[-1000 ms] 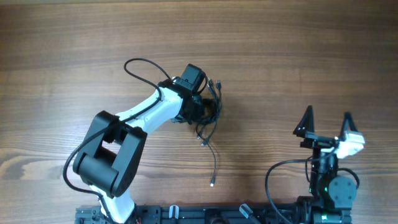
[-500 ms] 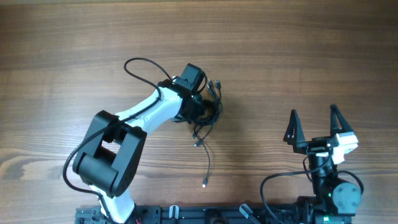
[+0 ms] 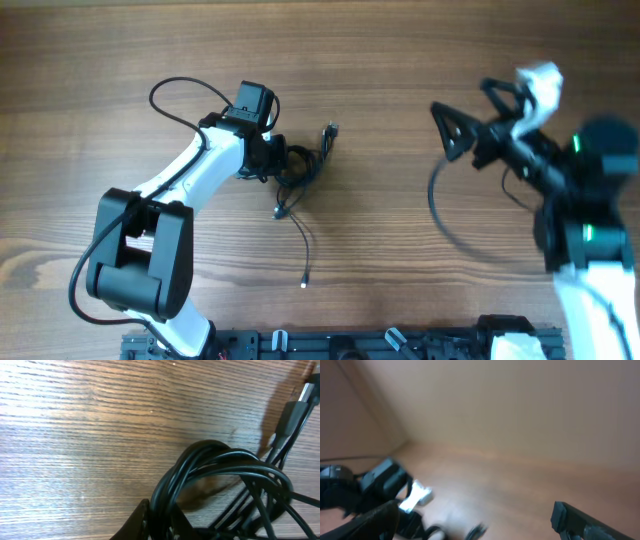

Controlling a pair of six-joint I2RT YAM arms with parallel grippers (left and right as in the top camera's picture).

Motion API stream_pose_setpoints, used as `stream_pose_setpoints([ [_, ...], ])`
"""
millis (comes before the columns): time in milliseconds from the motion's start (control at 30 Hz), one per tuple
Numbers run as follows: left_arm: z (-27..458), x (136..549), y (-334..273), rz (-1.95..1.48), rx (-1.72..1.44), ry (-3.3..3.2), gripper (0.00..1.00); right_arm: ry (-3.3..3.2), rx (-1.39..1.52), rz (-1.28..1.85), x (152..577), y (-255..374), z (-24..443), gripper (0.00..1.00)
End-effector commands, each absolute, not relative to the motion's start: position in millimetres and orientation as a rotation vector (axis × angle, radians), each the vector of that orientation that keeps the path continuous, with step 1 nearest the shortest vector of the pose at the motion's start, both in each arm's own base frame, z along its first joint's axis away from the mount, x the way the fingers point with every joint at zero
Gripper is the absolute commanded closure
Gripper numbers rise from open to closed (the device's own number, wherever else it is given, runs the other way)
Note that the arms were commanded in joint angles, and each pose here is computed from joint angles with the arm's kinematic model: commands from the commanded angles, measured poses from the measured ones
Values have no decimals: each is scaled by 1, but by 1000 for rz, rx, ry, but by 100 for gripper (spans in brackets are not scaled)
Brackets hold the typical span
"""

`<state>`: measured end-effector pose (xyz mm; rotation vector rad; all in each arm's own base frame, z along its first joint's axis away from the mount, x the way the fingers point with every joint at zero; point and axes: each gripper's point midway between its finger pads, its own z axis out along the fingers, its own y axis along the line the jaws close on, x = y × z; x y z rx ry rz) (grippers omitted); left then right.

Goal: Untangle cables
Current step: 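Reach the right gripper toward the bundle beside the left gripper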

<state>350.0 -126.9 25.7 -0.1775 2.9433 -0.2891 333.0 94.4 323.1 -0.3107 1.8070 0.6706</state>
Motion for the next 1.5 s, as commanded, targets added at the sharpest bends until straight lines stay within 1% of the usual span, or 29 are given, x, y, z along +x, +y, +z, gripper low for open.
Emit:
stream_pose_setpoints([
  [0,36,356,-125,-264,-121,2910,88,1958,-346,980,348,121,295,0],
  [133,35,353,-129,-268,-106,2916,88,2134,-186,1278,362,134,241,0],
  [200,35,352,-131,-269,-96,2917,86,2254,44,1371,373,132,211,0],
  [333,35,350,-140,-275,-74,2916,79,2426,571,1560,381,132,162,0],
  [367,35,349,-142,-276,-65,2917,77,2448,618,1563,381,132,153,0],
  [433,35,348,-145,-278,-52,2918,76,2488,738,1515,386,131,132,0],
  [467,35,347,-146,-280,-70,2920,76,2506,752,1515,385,133,125,0],
  [500,35,347,-147,-283,-95,2921,72,2524,760,1518,384,136,119,0],
  [567,35,347,-147,-279,-151,2920,66,2558,701,1517,381,144,110,0],
  [633,32,351,-137,-202,-215,2903,67,2583,567,1503,376,156,106,0],
  [700,29,354,-127,-127,-286,2884,67,2600,518,1473,374,163,103,0],
  [800,25,358,-124,-99,-301,2873,68,2678,557,1259,372,166,81,0],
  [900,23,360,-119,-60,-372,2857,70,2702,511,1218,368,176,77,0],
  [933,22,359,-116,-43,-413,2852,70,2707,501,1205,367,178,76,3],
  [967,20,359,-115,-42,-444,2851,70,2705,491,1181,369,180,75,16],
  [1000,20,359,-115,-43,-459,2852,71,2698,477,1155,371,182,74,43],
  [1033,19,358,-116,-45,-461,2856,71,2692,459,1128,372,185,73,68],
  [1067,18,358,-116,-44,-461,2857,71,2693,446,1109,372,188,72,80],
  [1100,18,357,-116,-46,-461,2861,71,2694,431,1074,372,191,70,89],
  [1167,15,356,-118,-58,-460,2875,77,2701,404,1003,371,196,66,96],
  [1200,14,355,-119,-67,-460,2883,79,2704,396,986,371,198,65,96],
  [1300,4,350,-129,-132,-444,2931,90,2708,359,881,368,205,59,96],
  [1367,-4,346,-138,-200,-430,2972,92,2700,344,810,369,207,56,96],
  [1467,-13,341,-148,-271,-362,3018,91,2691,301,760,367,216,55,96],
])
